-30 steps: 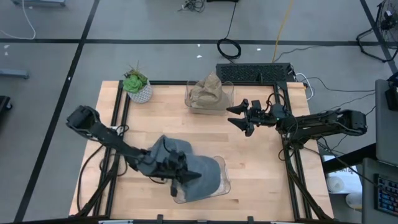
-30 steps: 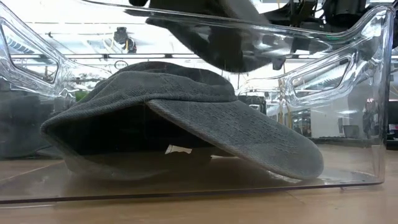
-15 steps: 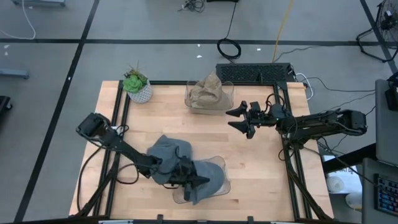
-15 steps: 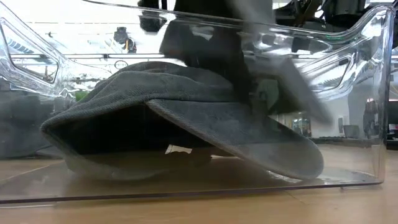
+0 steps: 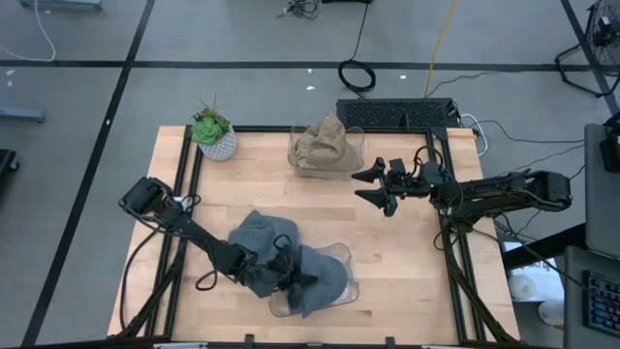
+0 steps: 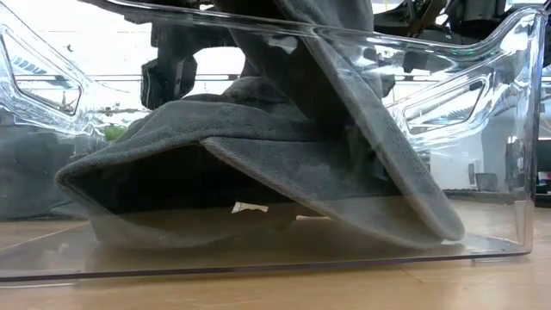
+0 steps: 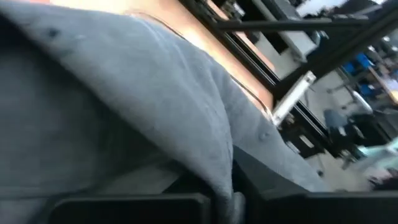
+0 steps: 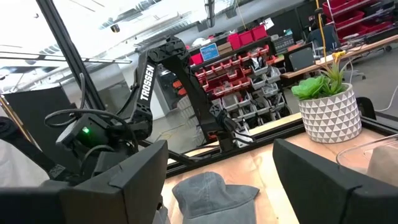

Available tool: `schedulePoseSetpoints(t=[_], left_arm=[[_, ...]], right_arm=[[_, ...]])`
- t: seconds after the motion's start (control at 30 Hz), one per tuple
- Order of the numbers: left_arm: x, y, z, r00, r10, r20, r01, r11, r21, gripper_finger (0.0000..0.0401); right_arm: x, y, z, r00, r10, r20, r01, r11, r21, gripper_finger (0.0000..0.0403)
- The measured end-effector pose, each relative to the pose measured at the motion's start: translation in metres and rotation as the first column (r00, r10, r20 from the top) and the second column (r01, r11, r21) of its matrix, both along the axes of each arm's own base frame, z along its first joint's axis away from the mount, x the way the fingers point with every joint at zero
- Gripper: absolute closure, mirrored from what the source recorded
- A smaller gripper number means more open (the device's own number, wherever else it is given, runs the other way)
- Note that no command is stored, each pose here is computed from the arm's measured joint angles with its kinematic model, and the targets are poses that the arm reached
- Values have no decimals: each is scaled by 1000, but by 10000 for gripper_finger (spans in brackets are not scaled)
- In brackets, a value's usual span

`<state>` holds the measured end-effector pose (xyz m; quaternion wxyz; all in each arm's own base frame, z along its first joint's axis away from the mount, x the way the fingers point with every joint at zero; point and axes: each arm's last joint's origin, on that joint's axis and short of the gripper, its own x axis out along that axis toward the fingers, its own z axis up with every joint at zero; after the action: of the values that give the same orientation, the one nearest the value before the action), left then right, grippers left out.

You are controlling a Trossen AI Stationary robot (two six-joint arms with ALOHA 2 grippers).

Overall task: Pick & Place hat
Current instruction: Put the right blue cap into the bottom transparent bin

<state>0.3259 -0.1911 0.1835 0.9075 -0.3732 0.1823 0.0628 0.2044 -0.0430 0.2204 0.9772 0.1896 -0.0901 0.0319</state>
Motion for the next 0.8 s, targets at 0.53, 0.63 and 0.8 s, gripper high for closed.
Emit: schedulePoseSetpoints(t=[0.53, 0.63, 0.8], left_arm=[[-4, -4, 36, 968, -181, 172, 157, 977, 144, 212], [-10, 0, 48, 970, -181, 164, 157, 976, 149, 196], [-19, 7, 63, 973, -182, 141, 158, 974, 164, 188]], right_arm=[[1, 0, -4, 999, 1, -37, 0, 1000, 9, 124], [1, 0, -3, 999, 1, -35, 0, 1000, 8, 124], [1, 0, -4, 999, 0, -38, 0, 1000, 9, 124]])
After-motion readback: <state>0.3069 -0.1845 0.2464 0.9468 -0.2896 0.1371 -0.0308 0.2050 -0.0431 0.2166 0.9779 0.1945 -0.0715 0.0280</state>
